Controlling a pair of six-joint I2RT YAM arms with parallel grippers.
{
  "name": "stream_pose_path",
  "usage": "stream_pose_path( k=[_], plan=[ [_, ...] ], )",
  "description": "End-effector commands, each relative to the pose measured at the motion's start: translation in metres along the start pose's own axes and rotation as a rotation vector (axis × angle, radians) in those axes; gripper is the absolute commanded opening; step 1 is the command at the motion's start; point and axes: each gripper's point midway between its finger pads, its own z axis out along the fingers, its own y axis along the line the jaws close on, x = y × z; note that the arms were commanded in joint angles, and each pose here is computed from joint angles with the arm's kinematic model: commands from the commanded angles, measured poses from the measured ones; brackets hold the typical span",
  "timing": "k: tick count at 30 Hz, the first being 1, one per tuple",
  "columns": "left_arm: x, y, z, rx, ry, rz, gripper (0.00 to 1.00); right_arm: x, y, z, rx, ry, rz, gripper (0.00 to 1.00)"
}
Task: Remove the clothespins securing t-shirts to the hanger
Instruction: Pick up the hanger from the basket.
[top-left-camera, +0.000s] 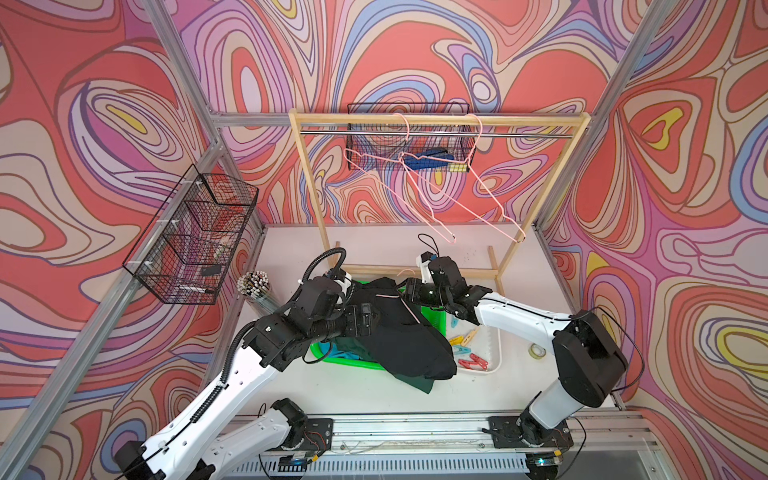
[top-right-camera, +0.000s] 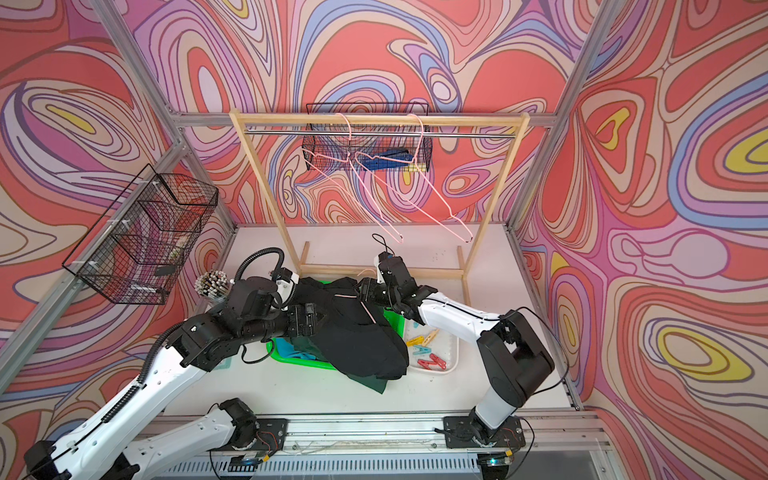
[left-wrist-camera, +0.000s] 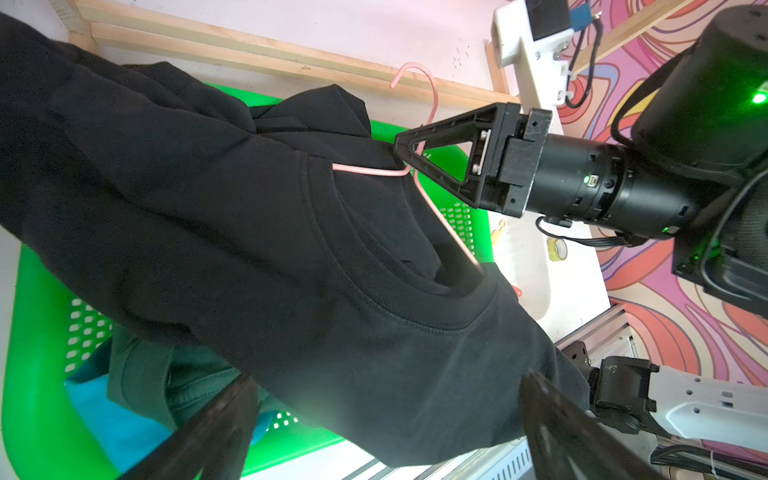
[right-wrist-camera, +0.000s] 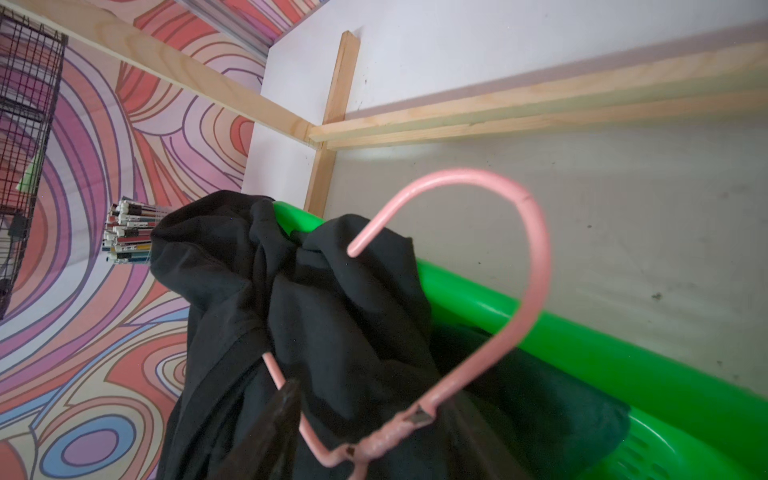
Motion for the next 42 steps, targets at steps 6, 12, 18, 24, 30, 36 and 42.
stream_pose_path(
  k=[6,12,18,24,30,36,42],
  plan=[
    [0.001,0.009,-0.005,-0.037,-0.018,0.003,0.99,-0.017,0.031,0.001,-0.141,-0.04,-0.051,0.27],
    [0.0,0.011,-0.006,-0.049,-0.026,0.001,1.0,-0.016,0.04,-0.009,-0.183,-0.052,-0.068,0.05],
    [-0.003,0.016,-0.009,-0.08,-0.033,-0.015,1.0,-0.021,0.054,-0.03,-0.234,-0.09,-0.088,0.0],
    [-0.007,0.024,-0.014,-0.142,-0.046,-0.022,1.0,-0.021,0.075,-0.055,-0.31,-0.11,-0.119,0.0],
    [-0.013,0.043,-0.016,-0.286,-0.028,0.015,1.0,-0.018,0.096,-0.084,-0.388,-0.136,-0.182,0.0],
    [-0.025,0.062,-0.018,-0.38,-0.009,-0.037,1.0,-0.008,0.11,-0.106,-0.437,-0.143,-0.256,0.0],
    [-0.037,0.088,-0.021,-0.473,-0.015,-0.071,1.0,0.004,0.109,-0.12,-0.443,-0.167,-0.292,0.0]
  ],
)
